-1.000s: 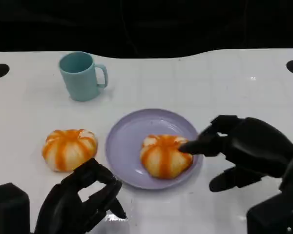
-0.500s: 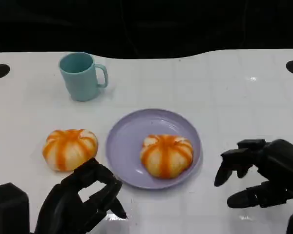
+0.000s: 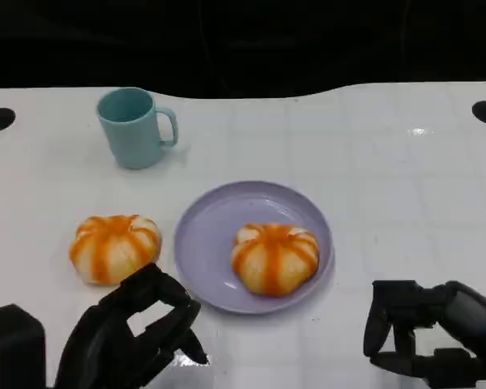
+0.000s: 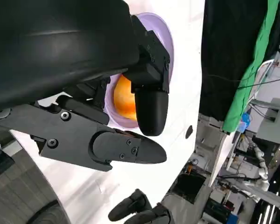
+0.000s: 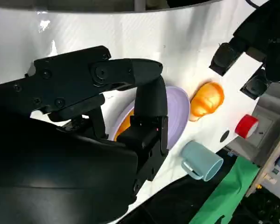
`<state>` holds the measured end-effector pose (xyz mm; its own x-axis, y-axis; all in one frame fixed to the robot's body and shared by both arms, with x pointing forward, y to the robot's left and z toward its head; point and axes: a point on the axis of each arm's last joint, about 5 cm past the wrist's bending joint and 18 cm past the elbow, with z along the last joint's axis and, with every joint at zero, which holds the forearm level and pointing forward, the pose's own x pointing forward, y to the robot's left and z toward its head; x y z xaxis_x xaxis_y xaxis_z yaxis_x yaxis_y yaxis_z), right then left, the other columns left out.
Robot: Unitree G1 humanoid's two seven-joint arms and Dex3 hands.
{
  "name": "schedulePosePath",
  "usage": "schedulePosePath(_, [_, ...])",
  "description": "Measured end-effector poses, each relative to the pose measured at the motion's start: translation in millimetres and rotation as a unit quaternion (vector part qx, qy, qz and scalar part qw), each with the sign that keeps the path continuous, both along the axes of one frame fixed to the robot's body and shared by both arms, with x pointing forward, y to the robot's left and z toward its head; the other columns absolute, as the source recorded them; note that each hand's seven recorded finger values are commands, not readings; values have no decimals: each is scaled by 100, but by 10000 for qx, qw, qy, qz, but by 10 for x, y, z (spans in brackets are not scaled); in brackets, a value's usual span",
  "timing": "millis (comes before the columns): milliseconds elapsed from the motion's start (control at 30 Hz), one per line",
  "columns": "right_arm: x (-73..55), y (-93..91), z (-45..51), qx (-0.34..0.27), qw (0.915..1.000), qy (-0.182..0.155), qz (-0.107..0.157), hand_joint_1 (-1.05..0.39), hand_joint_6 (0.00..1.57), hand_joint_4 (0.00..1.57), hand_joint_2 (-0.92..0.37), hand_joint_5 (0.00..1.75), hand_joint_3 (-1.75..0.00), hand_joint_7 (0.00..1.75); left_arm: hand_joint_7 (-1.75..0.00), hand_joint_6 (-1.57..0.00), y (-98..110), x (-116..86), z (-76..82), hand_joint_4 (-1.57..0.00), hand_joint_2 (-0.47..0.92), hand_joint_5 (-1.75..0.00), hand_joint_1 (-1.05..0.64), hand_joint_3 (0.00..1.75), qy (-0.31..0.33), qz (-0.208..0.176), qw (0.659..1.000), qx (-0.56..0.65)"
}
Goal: Grasp the bread from the table and place it into the plate.
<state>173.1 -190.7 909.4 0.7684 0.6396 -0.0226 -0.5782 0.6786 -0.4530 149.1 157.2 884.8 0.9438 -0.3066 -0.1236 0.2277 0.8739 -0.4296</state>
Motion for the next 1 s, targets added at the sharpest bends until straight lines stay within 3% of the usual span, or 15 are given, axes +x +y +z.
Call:
schedulePosePath(533, [70,20,-113,219,9996,56,-170,-39,45,68,-92,175,-34,175,-167,-46,20,-2,0,-66,92,-175,-54,25,-2,-13,10000,51])
schedulePosePath(1000, [108,44,-140,232,9996,-7,-171,-39,46,70,-92,175,-32,173,-170,-48,41,-2,-6,-68,92,-175,-53,24,3,-27,10000,73])
